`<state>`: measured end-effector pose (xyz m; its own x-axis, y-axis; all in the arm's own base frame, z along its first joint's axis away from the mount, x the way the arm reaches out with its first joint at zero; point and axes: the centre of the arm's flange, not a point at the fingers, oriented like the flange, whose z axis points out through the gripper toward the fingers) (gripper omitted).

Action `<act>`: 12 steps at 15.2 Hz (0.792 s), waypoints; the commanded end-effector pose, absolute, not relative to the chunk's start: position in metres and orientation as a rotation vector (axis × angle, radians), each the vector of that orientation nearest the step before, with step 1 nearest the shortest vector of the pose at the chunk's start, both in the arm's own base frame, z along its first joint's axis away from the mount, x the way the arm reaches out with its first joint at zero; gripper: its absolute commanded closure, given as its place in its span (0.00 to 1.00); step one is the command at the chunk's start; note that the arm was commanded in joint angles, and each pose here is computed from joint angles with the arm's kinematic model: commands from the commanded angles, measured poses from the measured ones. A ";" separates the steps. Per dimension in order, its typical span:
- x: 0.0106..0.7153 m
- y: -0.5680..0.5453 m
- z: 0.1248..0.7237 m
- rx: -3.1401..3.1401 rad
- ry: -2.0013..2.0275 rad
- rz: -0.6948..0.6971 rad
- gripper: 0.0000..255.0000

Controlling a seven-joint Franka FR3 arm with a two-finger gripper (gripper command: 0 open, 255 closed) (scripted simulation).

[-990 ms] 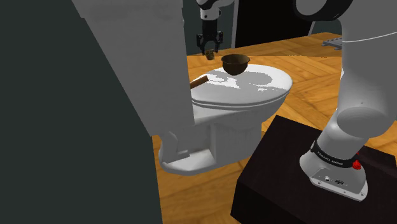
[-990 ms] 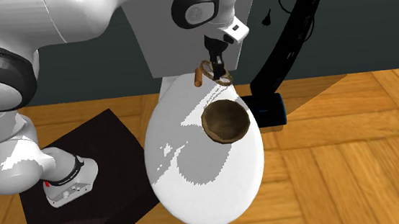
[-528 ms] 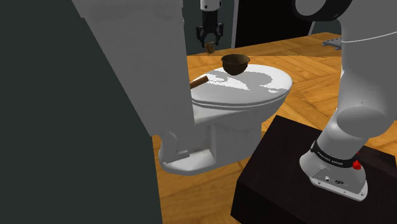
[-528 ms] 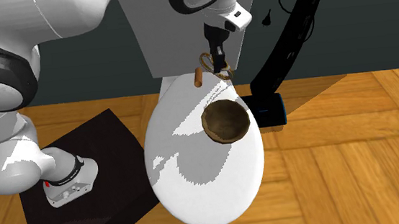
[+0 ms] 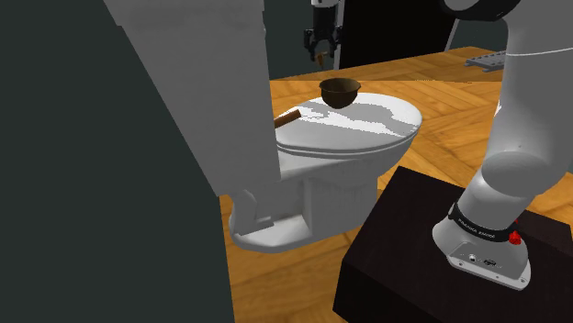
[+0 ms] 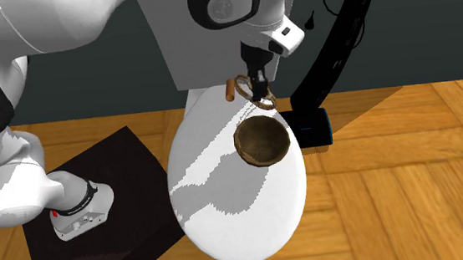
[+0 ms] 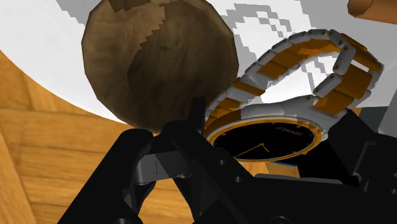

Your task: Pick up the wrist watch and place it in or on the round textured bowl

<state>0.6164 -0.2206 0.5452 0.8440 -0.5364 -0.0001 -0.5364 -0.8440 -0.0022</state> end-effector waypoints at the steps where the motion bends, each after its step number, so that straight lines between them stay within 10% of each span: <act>1: 0.601 -0.242 0.548 -3.015 0.875 0.000 1.00; 12: 0.562 -0.300 0.526 -3.015 0.875 0.000 1.00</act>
<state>0.5635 -0.3002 0.5314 0.8445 -0.5356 -0.0008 -0.5356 -0.8445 -0.0024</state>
